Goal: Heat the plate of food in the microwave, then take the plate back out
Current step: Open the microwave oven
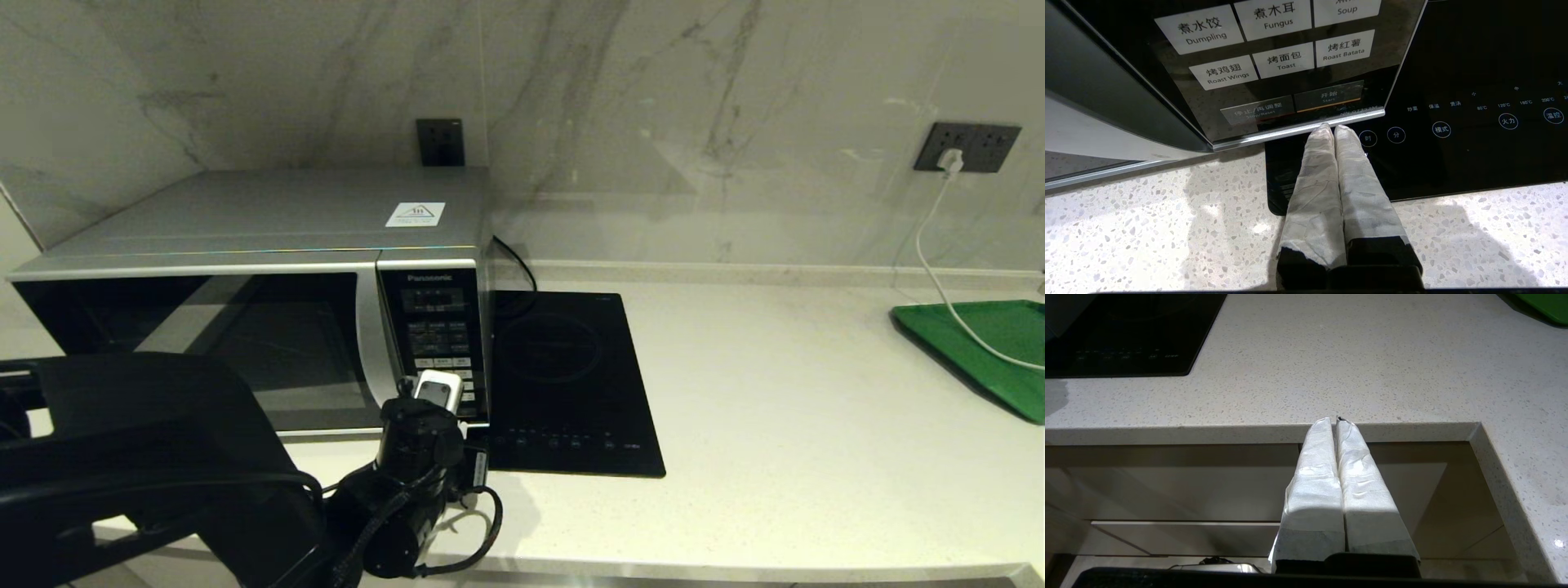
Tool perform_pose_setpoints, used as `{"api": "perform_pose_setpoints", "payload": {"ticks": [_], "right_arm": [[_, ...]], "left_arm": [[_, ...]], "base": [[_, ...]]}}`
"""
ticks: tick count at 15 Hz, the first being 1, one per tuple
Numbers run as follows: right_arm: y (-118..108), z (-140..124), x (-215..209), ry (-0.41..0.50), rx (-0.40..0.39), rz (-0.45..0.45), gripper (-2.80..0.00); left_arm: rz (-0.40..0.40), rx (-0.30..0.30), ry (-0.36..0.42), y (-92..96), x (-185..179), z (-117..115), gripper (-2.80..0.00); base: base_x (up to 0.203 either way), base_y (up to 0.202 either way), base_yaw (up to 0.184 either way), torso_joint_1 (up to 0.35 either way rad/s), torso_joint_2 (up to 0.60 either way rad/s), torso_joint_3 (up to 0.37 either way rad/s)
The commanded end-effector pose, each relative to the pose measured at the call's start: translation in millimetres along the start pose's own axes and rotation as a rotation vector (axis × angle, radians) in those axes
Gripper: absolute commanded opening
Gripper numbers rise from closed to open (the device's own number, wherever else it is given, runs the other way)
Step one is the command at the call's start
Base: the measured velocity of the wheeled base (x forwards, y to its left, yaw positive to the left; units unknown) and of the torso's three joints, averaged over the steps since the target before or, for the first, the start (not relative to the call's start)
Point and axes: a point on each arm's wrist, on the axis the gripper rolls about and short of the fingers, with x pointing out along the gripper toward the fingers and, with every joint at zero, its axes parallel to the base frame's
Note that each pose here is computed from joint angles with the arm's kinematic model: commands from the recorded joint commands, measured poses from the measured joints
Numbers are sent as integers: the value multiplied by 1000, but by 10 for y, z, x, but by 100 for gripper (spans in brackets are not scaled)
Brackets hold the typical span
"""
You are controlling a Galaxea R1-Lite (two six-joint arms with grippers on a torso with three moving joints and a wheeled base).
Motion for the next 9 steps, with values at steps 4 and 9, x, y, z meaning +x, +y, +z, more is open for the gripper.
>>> {"api": "perform_pose_setpoints", "payload": {"ticks": [4, 9], "right_arm": [[0, -2, 2, 3, 0, -1, -280], [0, -2, 2, 3, 0, -1, -280]], "left_arm": [[5, -5, 6, -2, 16, -33, -280], [-7, -12, -5, 55, -149, 25, -280]], "base": [[0, 0, 0, 0, 0, 0], [0, 0, 0, 0, 0, 0]]}}
